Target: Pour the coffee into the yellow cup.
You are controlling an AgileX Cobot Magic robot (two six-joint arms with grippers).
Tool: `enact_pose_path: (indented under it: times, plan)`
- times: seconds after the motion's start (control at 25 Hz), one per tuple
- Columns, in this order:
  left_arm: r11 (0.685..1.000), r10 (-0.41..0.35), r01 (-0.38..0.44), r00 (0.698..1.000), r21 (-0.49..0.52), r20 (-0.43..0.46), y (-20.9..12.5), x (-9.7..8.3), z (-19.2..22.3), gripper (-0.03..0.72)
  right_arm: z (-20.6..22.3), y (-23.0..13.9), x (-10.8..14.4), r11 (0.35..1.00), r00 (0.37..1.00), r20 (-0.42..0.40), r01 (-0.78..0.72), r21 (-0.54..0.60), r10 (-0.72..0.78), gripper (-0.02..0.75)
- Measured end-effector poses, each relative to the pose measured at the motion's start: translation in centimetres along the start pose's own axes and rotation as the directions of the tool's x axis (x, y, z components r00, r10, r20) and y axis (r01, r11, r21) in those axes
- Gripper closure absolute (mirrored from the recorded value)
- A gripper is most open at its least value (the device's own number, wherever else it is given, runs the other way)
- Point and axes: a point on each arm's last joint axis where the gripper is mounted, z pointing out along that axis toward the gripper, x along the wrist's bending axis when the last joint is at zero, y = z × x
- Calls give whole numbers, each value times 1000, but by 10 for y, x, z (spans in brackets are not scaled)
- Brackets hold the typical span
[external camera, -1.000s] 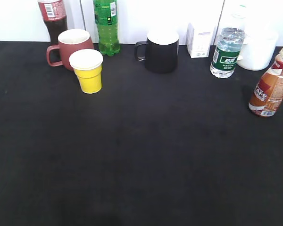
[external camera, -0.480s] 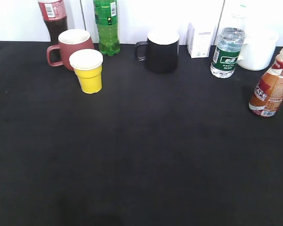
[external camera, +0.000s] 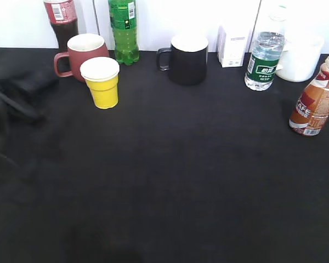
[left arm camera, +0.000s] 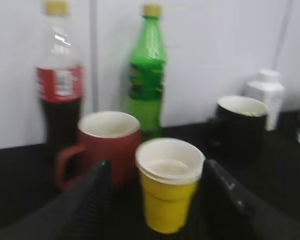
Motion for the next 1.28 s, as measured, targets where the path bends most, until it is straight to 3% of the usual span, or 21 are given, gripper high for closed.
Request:
enact_pose_path:
  times: [0.08, 0.16, 0.2, 0.4, 0.56, 0.76, 0.96, 1.08, 1.2, 1.28]
  plan:
    - [996, -70, 68, 997, 52, 25, -23, 1, 15, 203, 0, 0, 0, 1000, 1000, 0, 0, 0, 0, 148]
    - [993, -87, 83, 995, 90, 47, -36, 4, 38, 77, 0, 0, 0, 1000, 1000, 0, 0, 0, 0, 148]
    - [989, -85, 79, 995, 123, 45, -42, 7, 49, 54, 0, 0, 0, 1000, 1000, 0, 0, 0, 0, 148]
    - [975, -70, 63, 997, 215, 27, -67, 19, 99, 41, 0, 0, 0, 1000, 1000, 0, 0, -1, 0, 148]
    - [979, -65, 50, 996, 196, 68, -78, 25, 138, 40, 0, 0, 0, 1000, 1000, 0, -1, 0, 1, 148]
    - [985, -42, 21, 992, 171, 122, -81, 25, 158, 64, 0, 0, 0, 1000, 1000, 0, -1, 0, 1, 148]
    - [985, -38, 15, 991, 170, 131, -82, 24, 158, 218, 0, 0, 0, 1000, 1000, 0, -1, 0, 1, 148]
    - [983, -11, -25, 981, 182, 193, -81, 19, 157, 240, 0, 0, 0, 1000, 1000, 0, -1, 0, 1, 148]
    - [979, 36, -92, 956, 184, 290, -62, 10, 153, 241, 0, 0, 0, 1000, 1000, 0, -1, 0, 1, 148]
    - [981, 54, -123, 916, 150, 397, -38, -5, 155, 243, 0, 0, 0, 1000, 1000, 0, -1, 0, 1, 148]
